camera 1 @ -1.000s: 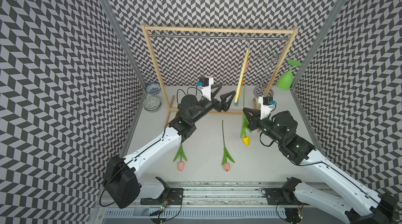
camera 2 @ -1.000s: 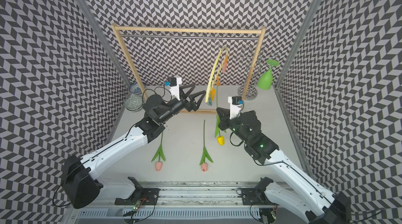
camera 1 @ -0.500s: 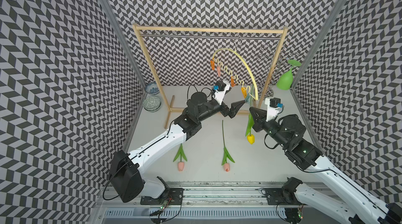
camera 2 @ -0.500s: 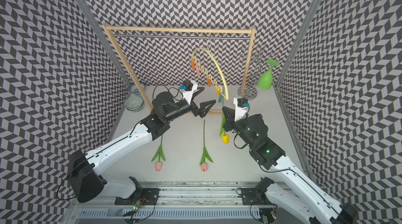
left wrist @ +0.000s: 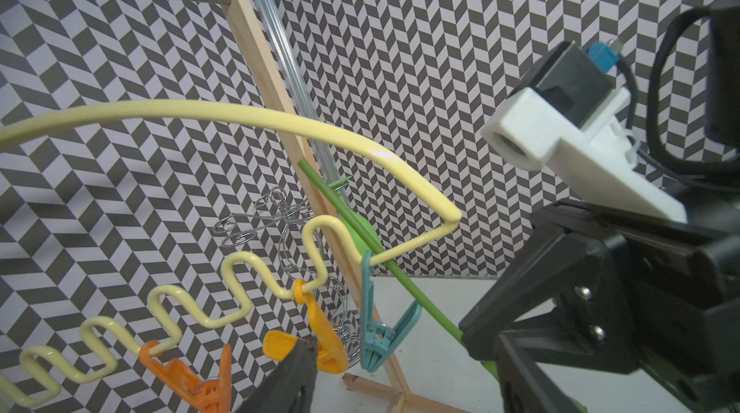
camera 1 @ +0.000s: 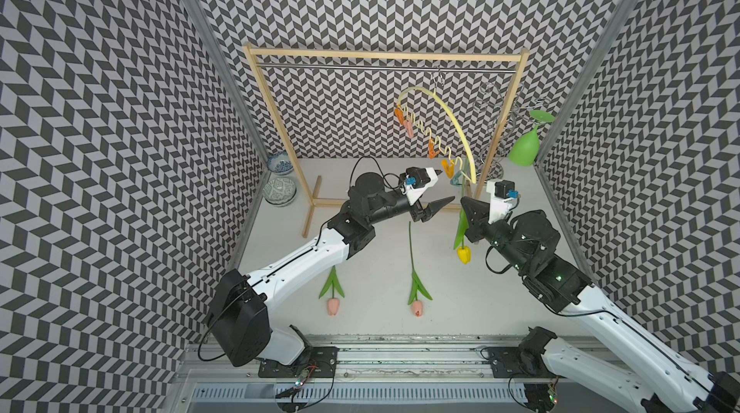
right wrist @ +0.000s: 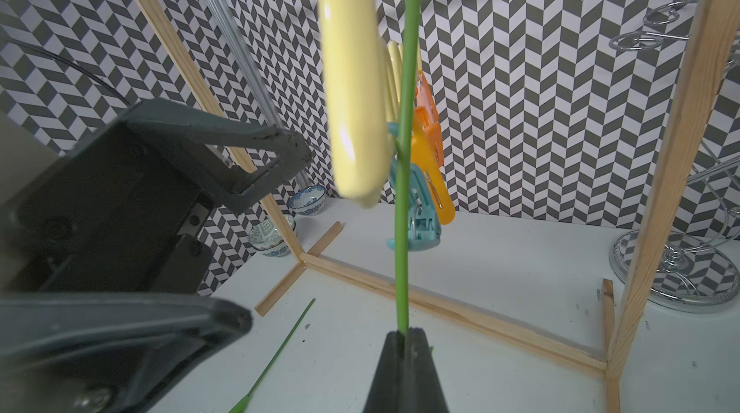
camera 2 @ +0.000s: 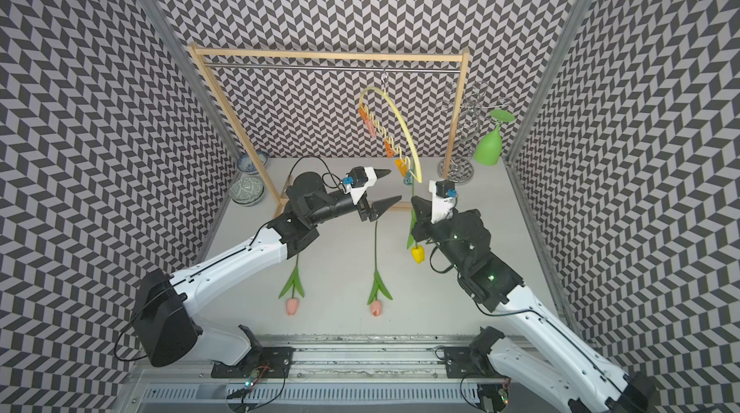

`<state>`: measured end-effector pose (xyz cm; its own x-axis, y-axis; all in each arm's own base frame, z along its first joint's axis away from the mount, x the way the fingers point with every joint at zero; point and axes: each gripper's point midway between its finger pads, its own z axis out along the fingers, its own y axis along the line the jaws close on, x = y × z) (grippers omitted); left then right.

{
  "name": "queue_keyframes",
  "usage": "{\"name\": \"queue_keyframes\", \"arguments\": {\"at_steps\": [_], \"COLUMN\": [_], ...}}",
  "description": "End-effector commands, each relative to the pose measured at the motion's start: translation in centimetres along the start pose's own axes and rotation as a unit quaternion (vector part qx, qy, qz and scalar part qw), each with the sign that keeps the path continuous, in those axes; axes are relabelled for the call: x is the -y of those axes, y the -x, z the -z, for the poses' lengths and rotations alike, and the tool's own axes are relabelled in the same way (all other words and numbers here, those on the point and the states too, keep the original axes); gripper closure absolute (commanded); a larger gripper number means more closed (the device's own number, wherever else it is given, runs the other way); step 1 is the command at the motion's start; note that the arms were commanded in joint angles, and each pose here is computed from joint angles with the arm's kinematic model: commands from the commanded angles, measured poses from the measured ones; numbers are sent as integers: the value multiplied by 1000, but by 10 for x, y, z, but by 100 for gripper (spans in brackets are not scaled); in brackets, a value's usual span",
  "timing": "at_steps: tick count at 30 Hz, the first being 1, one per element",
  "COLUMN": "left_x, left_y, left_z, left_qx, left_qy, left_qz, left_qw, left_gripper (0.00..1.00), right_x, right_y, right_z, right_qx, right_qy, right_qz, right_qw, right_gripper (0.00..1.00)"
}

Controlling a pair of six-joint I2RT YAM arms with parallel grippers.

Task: Dry the flowers on a clothes hanger
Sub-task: Open the clamp at the hanger.

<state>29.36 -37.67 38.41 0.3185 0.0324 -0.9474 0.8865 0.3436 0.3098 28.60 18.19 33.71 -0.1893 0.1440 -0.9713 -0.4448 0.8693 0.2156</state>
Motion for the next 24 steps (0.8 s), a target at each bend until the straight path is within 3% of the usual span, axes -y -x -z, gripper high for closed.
{"name": "queue_keyframes", "arguments": {"at_steps": [1,12,18,24], "left_x": [3,-1,-1,0], "left_y": [11,7,11,11], "left_z": [-12,-25,-25,-20], "left_qx": [22,23,25,13], "left_qy": [-25,-32,-35,-31], "left_qz": [-29,-28,-27,-28], "left_qw": [999,999,999,999], "left_gripper": [29,33,46,45], "right_x": [1,2,2,1], "right_y": [11,10,8,8], "right_z": [1,0,0,0], "right_qx": [20,20,18,17], "right_qy": [-7,-9,-8,-5], "right_qz": [4,5,6,4], "right_qw": [1000,1000,1000,1000], "right_gripper": [100,100,100,100]}}
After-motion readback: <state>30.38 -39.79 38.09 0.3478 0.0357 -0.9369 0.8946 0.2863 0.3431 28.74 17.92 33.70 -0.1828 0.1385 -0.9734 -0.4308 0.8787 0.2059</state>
